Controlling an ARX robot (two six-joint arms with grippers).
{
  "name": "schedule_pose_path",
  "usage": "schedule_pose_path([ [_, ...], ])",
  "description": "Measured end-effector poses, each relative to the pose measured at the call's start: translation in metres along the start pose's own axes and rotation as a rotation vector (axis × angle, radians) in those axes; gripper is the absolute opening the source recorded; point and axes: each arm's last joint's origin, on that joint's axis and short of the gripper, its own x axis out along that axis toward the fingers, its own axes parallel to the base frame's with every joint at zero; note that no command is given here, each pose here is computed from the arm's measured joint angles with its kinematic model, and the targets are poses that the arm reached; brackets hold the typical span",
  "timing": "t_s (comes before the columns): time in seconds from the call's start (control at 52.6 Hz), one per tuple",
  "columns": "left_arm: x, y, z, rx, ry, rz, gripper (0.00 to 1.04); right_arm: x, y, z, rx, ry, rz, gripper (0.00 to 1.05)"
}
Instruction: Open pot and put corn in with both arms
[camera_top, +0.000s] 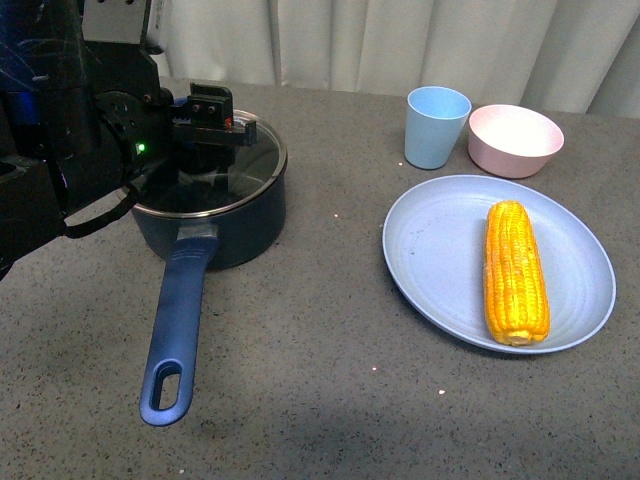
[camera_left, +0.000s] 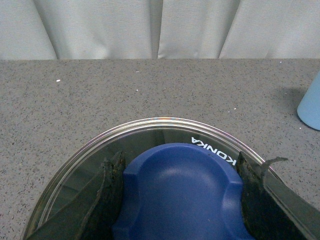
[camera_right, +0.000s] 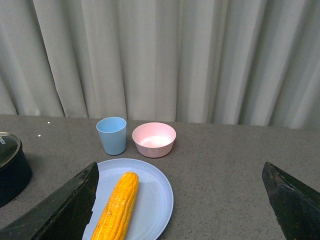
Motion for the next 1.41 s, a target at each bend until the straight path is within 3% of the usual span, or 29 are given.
schedule_pose_path([
  [0.152,-0.006,0.006,0.015,-0.023,-0.037,0.016,0.58,0.0,0.0,0.0,0.0,0.0,0.0,0.96],
  [0.304,-0.015,0.046,0.043,-0.055,-0.133,0.111,0.58,0.0,0.0,0.0,0.0,0.0,0.0,0.96],
  [0.476,-0.022,0.112,0.023,-0.094,-0.093,0.29,0.58,0.0,0.0,0.0,0.0,0.0,0.0,0.96],
  [0.647,-0.024,0.144,-0.004,-0.129,-0.06,0.383,0.58,0.0,0.0,0.0,0.0,0.0,0.0,0.96],
  [1.084,-0.006,0.142,-0.065,-0.144,0.023,0.354,0.58,0.0,0.0,0.0,0.0,0.0,0.0,0.96],
  [1.408,-0.001,0.142,-0.079,-0.108,0.053,0.379,0.58,0.0,0.0,0.0,0.0,0.0,0.0,0.96],
])
